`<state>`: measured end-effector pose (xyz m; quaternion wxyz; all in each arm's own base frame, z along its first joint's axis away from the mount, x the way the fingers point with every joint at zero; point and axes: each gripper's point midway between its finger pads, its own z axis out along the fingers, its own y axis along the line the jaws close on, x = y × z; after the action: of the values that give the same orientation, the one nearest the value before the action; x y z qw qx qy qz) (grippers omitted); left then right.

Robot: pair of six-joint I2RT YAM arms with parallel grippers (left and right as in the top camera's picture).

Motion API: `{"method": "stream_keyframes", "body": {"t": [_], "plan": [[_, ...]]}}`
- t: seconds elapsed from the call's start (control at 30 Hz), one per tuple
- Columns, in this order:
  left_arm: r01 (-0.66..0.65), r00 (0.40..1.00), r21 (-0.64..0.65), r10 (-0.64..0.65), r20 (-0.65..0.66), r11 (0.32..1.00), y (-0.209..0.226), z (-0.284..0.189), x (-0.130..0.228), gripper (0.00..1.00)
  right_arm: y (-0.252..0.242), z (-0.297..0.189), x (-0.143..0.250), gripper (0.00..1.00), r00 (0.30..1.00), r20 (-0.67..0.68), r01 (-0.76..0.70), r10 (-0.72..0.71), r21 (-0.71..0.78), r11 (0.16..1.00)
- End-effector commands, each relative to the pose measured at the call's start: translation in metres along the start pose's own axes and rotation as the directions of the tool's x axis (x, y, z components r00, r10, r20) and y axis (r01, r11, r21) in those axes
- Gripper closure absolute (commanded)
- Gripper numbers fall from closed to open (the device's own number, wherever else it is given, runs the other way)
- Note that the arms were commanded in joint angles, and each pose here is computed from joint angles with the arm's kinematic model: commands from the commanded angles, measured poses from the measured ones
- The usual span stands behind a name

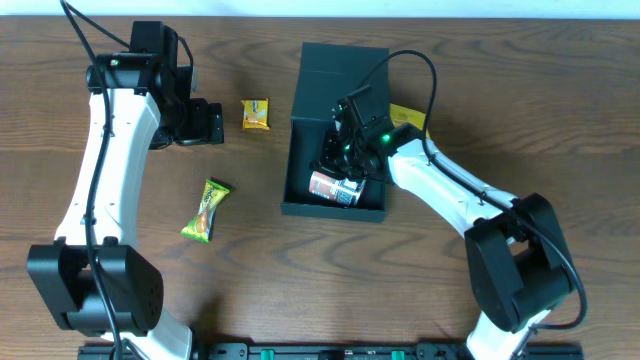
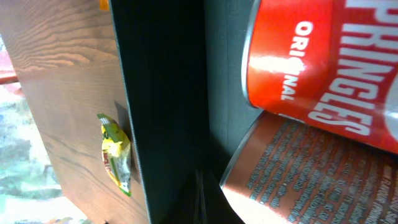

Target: Pack container

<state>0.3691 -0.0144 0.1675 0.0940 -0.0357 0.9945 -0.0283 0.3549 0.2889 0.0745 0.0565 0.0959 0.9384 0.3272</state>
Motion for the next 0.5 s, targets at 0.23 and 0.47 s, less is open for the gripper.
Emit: {"method": "stream_keyframes", "body": {"t": [0.23,0.47], "plan": [[0.000,1.000,0.000,0.000,0.000,1.000,-0.001,-0.001,0.001,0.04,0.010,0.014,0.016,0.98,0.999,-0.041,0.026,-0.025,0.005,1.000],[0.000,1.000,0.000,0.000,-0.001,1.000,-0.001,-0.001,0.001,0.04,-0.008,0.015,0.015,0.98,0.999,-0.024,0.043,-0.041,0.090,0.995]]}}
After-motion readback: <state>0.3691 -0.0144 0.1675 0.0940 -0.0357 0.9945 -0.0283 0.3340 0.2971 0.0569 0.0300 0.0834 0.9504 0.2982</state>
